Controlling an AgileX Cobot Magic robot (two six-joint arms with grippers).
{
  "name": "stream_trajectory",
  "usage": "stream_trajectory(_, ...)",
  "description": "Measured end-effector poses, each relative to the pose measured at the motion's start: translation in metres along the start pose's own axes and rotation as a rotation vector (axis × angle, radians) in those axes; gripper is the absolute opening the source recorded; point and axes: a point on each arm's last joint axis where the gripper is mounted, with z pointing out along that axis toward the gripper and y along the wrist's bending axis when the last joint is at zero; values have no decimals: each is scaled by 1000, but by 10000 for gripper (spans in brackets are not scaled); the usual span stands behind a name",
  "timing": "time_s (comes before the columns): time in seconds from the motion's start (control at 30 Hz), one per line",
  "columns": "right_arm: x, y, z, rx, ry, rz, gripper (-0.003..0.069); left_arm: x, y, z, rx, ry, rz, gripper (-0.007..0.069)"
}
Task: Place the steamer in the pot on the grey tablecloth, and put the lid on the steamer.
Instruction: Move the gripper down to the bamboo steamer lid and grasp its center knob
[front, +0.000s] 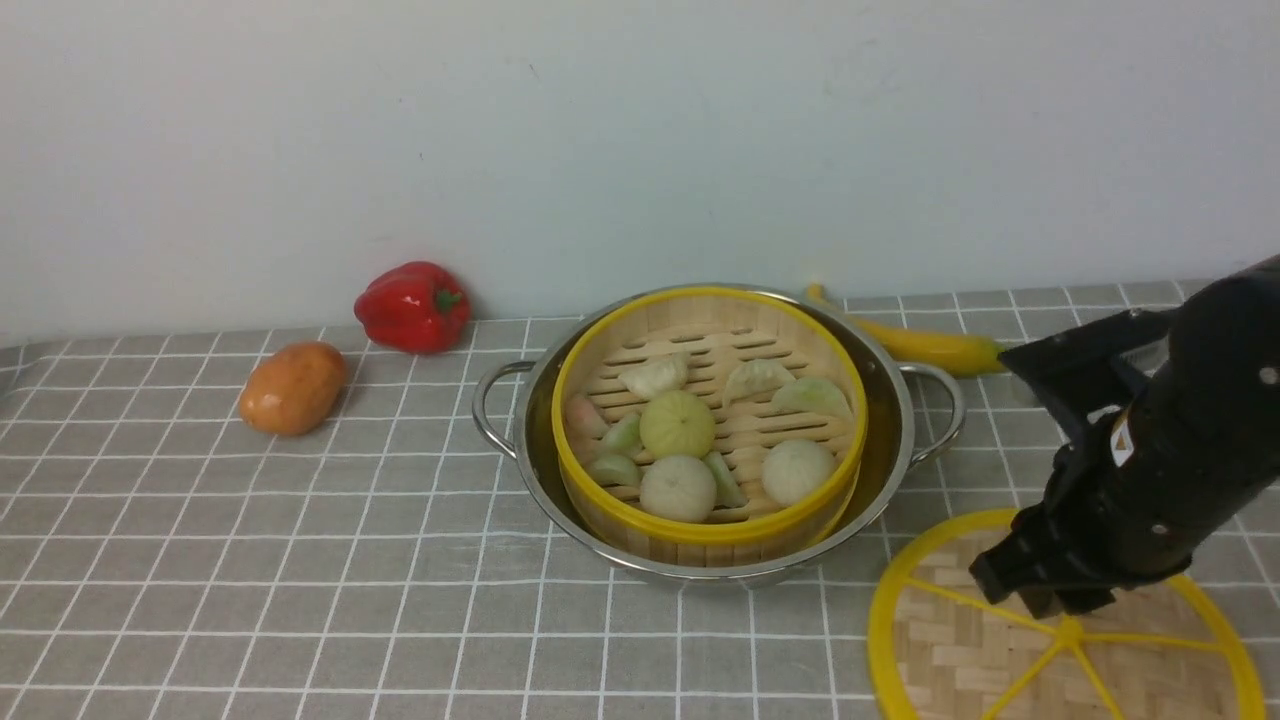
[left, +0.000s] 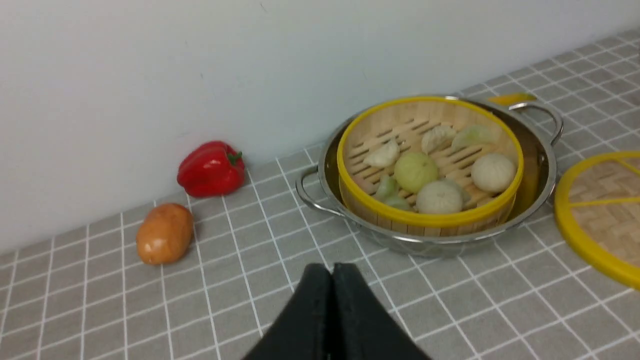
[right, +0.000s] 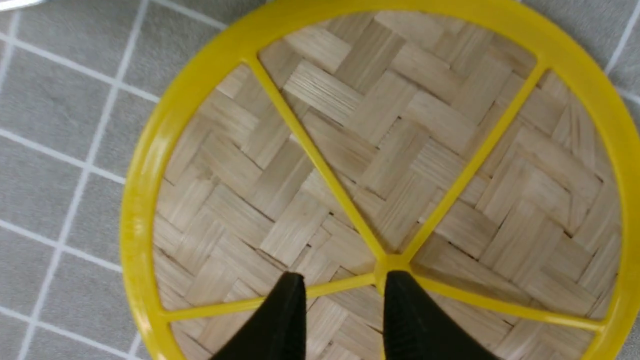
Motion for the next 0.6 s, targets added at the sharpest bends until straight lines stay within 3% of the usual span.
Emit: stream_trajectory(0.6,0,-3,24,57,91,-8,242,11,-1,13,2,16,1,-8)
